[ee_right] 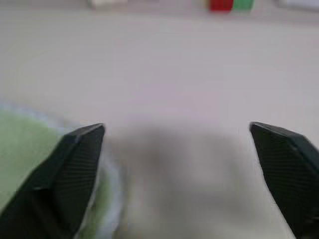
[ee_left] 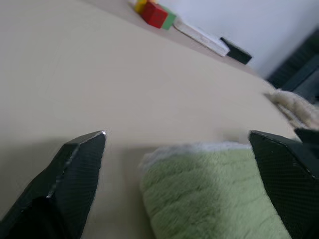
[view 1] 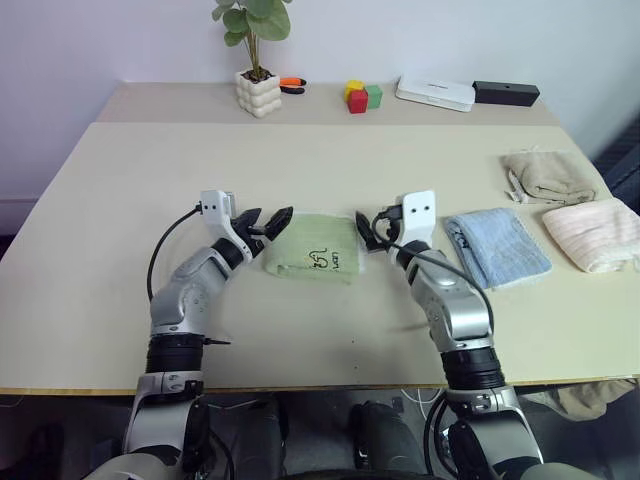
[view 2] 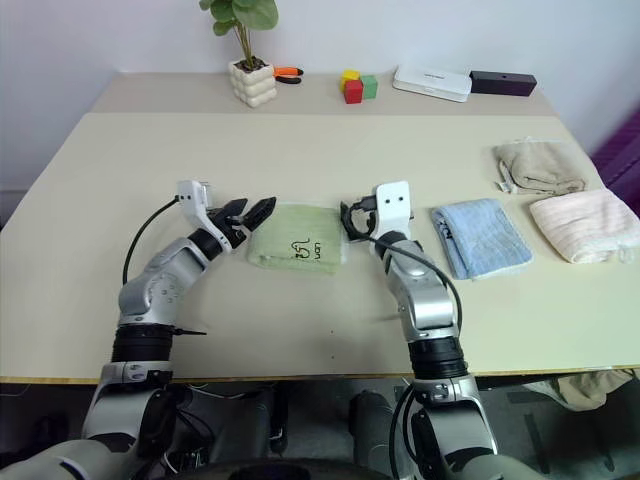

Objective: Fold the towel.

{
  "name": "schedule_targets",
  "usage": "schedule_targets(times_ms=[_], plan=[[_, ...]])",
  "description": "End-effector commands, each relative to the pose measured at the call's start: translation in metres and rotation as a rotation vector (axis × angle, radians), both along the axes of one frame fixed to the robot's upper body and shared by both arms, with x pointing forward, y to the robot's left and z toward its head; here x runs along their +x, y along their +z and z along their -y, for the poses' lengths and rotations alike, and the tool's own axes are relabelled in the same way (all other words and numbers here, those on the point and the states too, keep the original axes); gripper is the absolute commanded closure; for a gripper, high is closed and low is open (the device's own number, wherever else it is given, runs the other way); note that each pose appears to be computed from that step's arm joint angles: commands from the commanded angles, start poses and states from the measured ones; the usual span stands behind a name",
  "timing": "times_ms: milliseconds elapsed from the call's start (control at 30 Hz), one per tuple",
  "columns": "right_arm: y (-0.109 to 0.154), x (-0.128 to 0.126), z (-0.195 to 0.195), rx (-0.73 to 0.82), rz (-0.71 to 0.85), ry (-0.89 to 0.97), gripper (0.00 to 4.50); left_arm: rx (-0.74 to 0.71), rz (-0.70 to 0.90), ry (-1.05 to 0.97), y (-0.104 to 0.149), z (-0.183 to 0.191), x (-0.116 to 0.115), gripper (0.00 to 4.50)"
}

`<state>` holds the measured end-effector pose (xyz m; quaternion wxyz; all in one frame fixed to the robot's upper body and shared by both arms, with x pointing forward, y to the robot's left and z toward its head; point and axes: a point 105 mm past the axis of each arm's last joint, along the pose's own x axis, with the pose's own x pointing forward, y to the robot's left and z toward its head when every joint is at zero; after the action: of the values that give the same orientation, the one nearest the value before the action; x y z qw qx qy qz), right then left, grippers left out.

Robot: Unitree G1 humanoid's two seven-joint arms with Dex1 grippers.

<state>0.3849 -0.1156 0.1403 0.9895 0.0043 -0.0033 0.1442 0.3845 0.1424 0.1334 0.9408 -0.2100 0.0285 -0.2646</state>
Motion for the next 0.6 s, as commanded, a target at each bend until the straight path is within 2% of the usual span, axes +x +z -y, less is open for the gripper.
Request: schedule_targets(times_ms=[33, 200, 300, 467, 600], plan=[[0.043, -0.006, -0.001, 0.027, 0.131, 0.099, 0.02, 0.009, 0.113, -0.016, 0.038, -0.014, -0.002, 0.0], [0.06, -0.013, -0.001, 0.022, 0.159, 0.231, 0.02, -0.071, 0.027, -0.055, 0.042, -0.042, -0.01, 0.0], [0.067, -0.038, -0.018, -0.016, 0.176, 0.487, 0.02, -0.134, -0.16, -0.122, 0.027, -0.053, -0.022, 0.0], [0.074, -0.079, -0.02, -0.072, 0.183, 0.77, 0.02, -0.295, -0.408, -0.263, 0.012, -0.055, -0.042, 0.0], [0.064, -0.085, -0.015, -0.125, 0.143, 0.825, 0.02, -0.379, -0.503, -0.366, 0.004, -0.045, -0.055, 0.0]])
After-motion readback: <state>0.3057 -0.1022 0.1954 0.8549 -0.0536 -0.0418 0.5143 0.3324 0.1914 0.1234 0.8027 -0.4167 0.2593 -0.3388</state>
